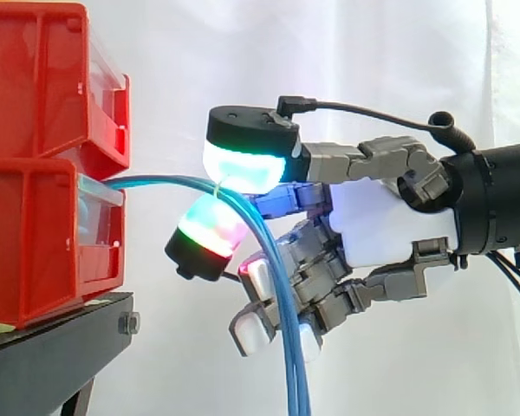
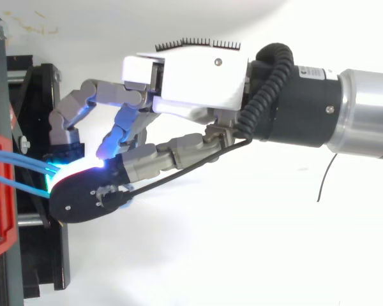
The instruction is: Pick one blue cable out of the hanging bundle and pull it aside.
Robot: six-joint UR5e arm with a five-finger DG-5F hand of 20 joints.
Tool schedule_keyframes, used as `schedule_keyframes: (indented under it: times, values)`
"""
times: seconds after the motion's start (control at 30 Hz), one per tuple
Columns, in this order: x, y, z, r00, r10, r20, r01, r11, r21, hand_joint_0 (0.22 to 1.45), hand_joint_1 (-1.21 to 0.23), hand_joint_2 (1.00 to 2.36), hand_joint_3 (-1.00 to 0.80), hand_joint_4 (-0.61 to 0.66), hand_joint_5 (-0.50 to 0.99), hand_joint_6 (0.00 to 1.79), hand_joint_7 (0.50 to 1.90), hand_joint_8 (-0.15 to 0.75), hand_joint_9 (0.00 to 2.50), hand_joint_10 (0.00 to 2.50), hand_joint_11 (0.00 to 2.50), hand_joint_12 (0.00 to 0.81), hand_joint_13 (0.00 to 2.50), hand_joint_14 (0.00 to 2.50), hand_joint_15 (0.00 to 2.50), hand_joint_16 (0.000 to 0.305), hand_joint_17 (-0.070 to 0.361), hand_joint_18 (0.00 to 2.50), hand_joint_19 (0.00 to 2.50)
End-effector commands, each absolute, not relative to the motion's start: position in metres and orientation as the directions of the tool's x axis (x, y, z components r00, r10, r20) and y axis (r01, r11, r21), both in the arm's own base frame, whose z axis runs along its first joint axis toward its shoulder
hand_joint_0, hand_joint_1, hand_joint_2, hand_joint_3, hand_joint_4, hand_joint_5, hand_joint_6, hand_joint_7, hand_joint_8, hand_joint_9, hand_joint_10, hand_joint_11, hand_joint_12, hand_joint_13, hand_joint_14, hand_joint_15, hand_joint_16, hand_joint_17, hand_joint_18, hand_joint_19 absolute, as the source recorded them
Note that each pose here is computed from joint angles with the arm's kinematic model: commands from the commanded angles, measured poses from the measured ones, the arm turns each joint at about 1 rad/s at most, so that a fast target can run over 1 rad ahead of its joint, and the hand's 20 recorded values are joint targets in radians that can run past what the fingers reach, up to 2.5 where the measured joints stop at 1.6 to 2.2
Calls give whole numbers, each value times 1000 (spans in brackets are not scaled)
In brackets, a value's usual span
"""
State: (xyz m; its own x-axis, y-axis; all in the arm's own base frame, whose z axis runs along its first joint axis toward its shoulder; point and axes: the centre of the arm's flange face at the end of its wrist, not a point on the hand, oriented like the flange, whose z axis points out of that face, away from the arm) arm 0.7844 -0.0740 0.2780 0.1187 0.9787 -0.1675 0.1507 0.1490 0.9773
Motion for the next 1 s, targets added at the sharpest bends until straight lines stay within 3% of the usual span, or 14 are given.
schedule_keyframes:
  times: [0.0, 0.1, 0.13, 0.2, 0.43, 0.5, 0.57, 0.7, 0.8, 0.97]
  values:
    - [784, -76, 278, 120, 978, -168, 155, 149, 977, 600, -790, 1024, -108, -35, -161, 917, 956, 276, 1110, 20, 641, 360, 915, 20, 570, 45, 101, 853, 743]
    - [783, -78, 277, 115, 979, -168, 159, 149, 976, 689, -869, 1017, -270, -93, -168, 926, 973, 263, 1087, 20, 652, 352, 907, 20, 549, 44, 100, 865, 695]
    - [783, -79, 278, 115, 979, -168, 157, 149, 976, 716, -882, 1014, -319, -128, -170, 923, 1060, 256, 1075, 20, 653, 349, 908, 20, 542, 44, 99, 867, 678]
    - [783, -79, 277, 113, 979, -168, 158, 149, 976, 776, -864, 1000, -498, -217, -178, 940, 979, 228, 1060, 20, 641, 339, 899, 21, 528, 43, 96, 866, 675]
    - [782, -83, 283, 114, 979, -168, 151, 150, 977, 789, -866, 1000, -500, -382, -179, 944, 896, 213, 1120, 19, 630, 316, 916, 21, 542, 39, 88, 884, 667]
    - [781, -87, 284, 117, 978, -173, 156, 154, 976, 744, -911, 1000, -500, -323, -165, 933, 899, 216, 1144, 19, 635, 316, 925, 22, 550, 38, 86, 889, 673]
    - [780, -89, 284, 119, 977, -178, 162, 157, 974, 659, -963, 1000, -500, -164, -145, 917, 887, 223, 1146, 20, 647, 319, 925, 21, 561, 39, 87, 882, 682]
    - [777, -95, 284, 118, 975, -187, 177, 165, 970, 525, -926, 1000, -500, -70, -137, 914, 902, 240, 1155, 20, 655, 346, 944, 23, 579, 43, 98, 896, 712]
    - [775, -96, 287, 111, 976, -189, 178, 168, 970, 460, -839, 1000, -500, -46, -132, 913, 879, 265, 1174, 19, 643, 372, 964, 21, 583, 49, 110, 930, 712]
    - [774, -97, 294, 110, 972, -207, 175, 186, 967, 446, -483, 1000, -500, -25, -132, 901, 881, 315, 1200, 19, 628, 401, 973, 20, 589, 55, 124, 912, 740]
